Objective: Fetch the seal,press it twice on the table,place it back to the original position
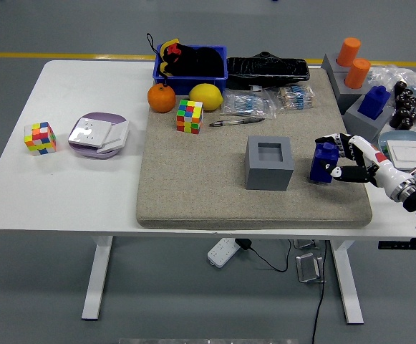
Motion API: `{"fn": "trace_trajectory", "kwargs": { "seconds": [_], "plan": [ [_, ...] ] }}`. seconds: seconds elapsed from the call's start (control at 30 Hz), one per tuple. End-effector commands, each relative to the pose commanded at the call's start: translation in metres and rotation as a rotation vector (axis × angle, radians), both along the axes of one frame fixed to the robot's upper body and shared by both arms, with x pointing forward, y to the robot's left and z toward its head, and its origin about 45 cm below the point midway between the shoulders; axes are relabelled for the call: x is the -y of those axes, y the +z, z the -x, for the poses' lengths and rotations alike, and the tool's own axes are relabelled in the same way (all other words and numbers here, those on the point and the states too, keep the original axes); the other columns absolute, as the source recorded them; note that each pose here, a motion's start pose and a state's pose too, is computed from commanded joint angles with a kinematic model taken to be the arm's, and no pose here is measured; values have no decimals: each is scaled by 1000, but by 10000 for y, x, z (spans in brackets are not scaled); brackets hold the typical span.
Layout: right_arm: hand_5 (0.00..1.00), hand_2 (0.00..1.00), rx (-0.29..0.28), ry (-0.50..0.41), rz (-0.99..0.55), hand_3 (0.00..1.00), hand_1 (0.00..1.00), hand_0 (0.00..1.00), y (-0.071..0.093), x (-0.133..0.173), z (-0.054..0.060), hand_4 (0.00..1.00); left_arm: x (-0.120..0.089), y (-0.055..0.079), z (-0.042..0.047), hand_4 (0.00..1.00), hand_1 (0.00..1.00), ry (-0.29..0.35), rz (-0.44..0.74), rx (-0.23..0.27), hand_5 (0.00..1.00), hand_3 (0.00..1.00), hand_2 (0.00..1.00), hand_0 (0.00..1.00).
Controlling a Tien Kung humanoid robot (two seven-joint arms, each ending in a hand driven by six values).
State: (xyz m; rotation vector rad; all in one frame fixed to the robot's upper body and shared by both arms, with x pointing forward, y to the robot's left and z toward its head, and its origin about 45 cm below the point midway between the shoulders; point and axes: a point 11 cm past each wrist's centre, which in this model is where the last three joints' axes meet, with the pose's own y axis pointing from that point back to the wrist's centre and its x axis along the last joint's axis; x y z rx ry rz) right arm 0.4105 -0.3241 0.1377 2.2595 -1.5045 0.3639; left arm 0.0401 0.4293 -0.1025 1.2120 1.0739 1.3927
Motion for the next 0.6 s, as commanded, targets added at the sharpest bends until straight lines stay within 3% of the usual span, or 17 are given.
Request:
{"fn": "trace_trajectory", "kwargs": {
  "seconds": [0.23, 0.6],
  "plan": [
    [2, 518, -25, -3, 5, 702, 487, 557, -97, -4, 45, 454, 36, -10, -12, 854, 826, 2, 8, 4, 472, 857, 802, 816],
    [2, 518, -4, -4, -10, 701, 486, 556, -18, -14, 22, 452, 30, -9, -14, 854, 825, 4, 7, 4, 472, 857, 802, 816]
  ]
}}
